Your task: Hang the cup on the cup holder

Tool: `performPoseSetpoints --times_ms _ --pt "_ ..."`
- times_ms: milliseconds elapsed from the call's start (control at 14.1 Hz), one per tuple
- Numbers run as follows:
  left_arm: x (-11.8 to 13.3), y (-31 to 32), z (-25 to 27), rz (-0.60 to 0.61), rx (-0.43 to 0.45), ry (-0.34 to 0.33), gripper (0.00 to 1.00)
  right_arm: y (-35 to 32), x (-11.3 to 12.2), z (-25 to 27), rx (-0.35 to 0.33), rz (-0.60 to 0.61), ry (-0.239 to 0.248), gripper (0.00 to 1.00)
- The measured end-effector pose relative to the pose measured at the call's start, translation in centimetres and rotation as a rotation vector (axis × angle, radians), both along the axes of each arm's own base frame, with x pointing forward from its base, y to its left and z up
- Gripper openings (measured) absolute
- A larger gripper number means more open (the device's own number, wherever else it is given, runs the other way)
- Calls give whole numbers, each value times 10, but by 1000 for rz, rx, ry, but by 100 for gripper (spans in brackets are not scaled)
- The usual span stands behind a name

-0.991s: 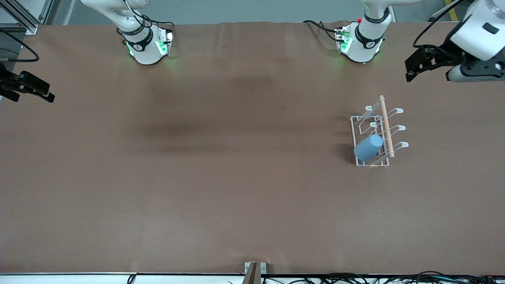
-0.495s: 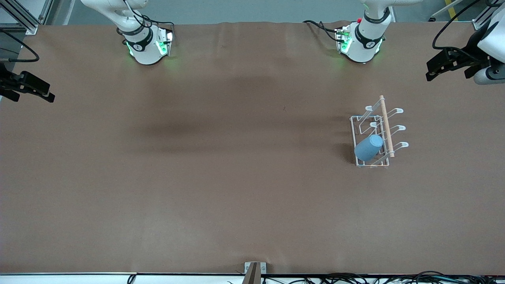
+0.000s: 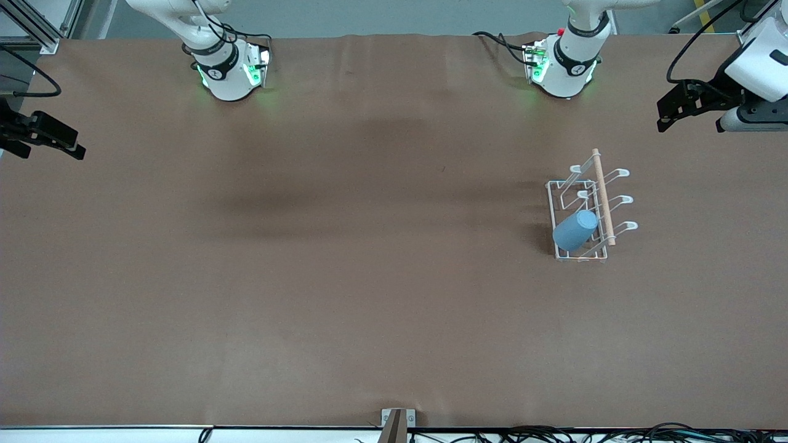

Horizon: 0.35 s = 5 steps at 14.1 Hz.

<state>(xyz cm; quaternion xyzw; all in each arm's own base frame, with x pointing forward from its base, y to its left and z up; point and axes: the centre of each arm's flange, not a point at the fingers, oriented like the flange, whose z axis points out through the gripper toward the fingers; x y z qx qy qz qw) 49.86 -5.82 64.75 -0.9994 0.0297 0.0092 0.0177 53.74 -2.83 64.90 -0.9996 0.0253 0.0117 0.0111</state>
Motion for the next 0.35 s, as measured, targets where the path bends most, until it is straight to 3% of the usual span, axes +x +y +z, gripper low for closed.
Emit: performPoseSetpoints --times_ms 354 --pt "0 1 -2 -6 0 3 100 0 0 0 0 -1 0 100"
